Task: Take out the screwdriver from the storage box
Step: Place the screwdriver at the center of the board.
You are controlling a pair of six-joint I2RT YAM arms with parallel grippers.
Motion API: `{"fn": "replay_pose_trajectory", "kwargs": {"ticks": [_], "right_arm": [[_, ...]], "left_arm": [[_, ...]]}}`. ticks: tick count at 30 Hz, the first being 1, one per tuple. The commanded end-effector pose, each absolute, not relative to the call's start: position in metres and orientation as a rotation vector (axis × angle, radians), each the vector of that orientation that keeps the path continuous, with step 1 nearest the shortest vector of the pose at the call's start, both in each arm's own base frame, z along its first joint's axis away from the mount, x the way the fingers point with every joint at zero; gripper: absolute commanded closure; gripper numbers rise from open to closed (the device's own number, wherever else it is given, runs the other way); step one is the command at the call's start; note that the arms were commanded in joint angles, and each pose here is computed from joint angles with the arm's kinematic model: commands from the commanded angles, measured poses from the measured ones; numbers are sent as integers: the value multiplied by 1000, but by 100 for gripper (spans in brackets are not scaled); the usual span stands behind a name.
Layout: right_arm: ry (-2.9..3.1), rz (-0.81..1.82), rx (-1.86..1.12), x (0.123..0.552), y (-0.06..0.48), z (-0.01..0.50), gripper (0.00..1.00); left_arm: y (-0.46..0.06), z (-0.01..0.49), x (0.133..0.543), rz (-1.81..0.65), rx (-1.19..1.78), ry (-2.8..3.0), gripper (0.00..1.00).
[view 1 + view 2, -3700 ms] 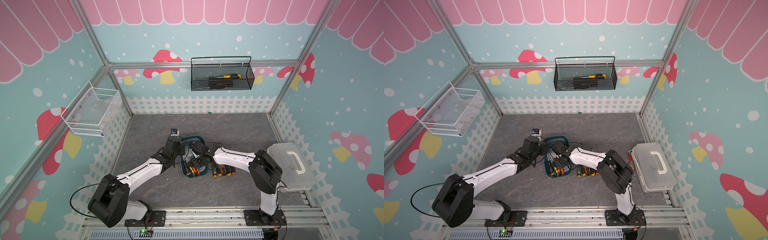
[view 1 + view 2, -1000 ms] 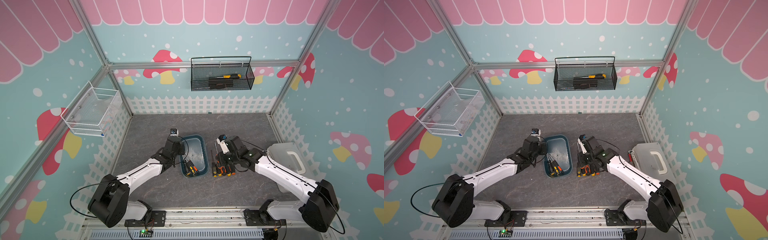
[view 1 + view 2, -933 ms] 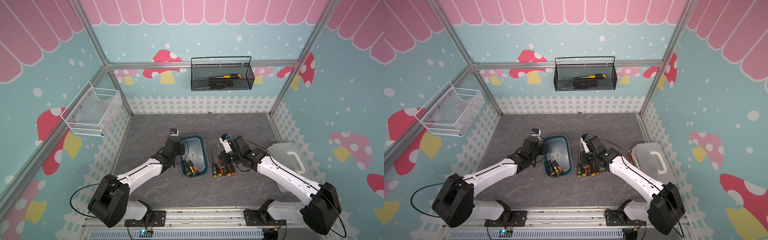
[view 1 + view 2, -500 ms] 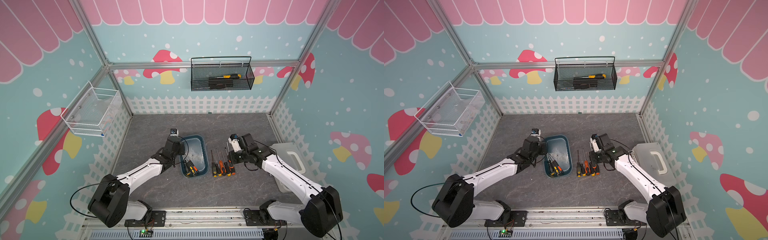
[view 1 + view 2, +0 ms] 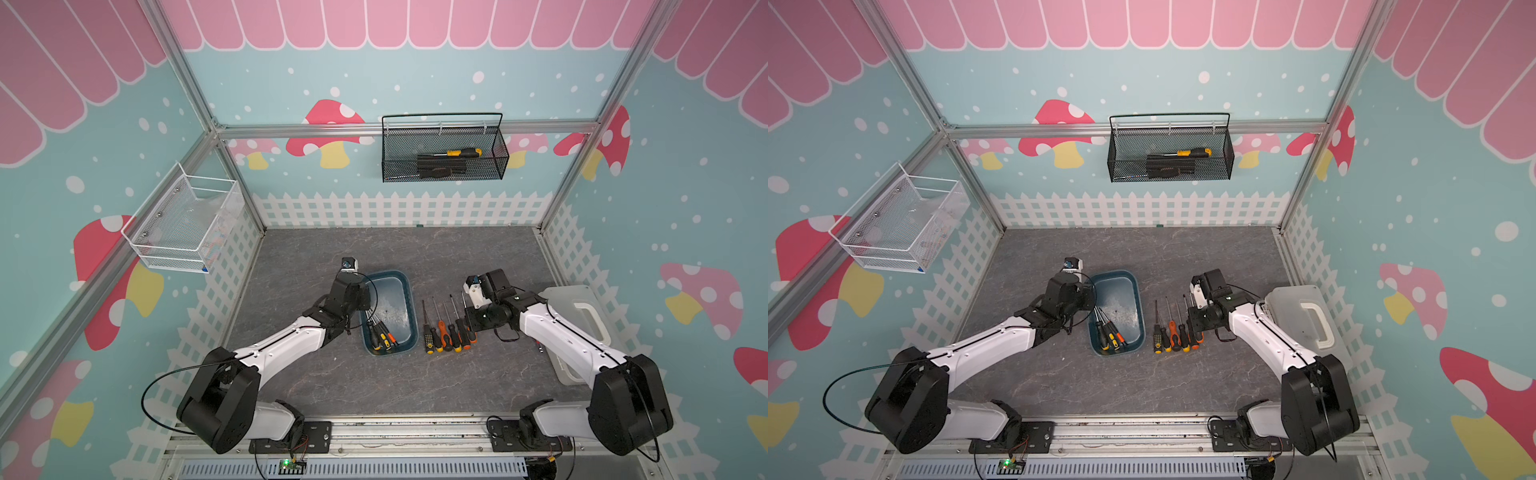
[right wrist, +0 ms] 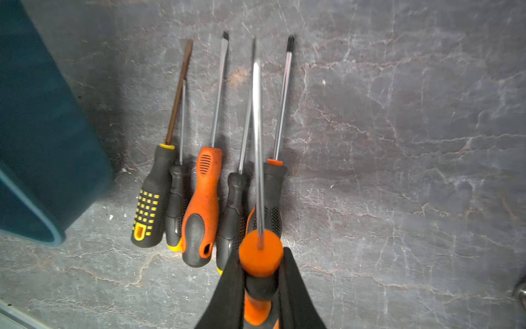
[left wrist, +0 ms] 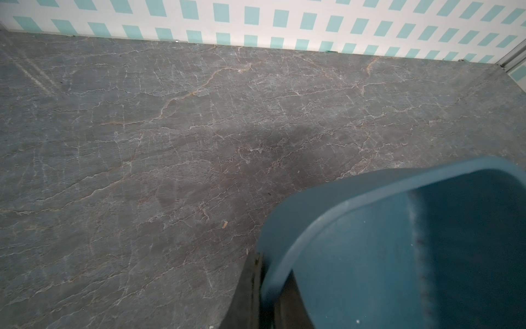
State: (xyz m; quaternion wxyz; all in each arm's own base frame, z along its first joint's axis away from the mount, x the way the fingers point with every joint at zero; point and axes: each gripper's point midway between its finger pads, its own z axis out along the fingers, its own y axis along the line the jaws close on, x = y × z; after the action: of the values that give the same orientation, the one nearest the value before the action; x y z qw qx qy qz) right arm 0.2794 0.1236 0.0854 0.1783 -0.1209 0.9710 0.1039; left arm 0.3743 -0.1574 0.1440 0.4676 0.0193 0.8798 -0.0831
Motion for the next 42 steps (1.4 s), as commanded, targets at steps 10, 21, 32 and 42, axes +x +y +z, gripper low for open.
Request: {"fn": "replay_pose_trajectory", "kwargs": {"ticks": [10,21,32,42], "right_arm": [[2765,271,-294,284,115,62,100],[2787,272,-253,289,108,48,100],[2812,301,-218,290,107,40,100],[2833,312,-205,291,106,33,100]], "left_arm": [[-162,142,376,-219,50,2160,100],[-162,143,376,-219,52,2159,100],[-163,146,377,-217,57,2156,100],[-163,147,378,-213,62,2157,100]]}}
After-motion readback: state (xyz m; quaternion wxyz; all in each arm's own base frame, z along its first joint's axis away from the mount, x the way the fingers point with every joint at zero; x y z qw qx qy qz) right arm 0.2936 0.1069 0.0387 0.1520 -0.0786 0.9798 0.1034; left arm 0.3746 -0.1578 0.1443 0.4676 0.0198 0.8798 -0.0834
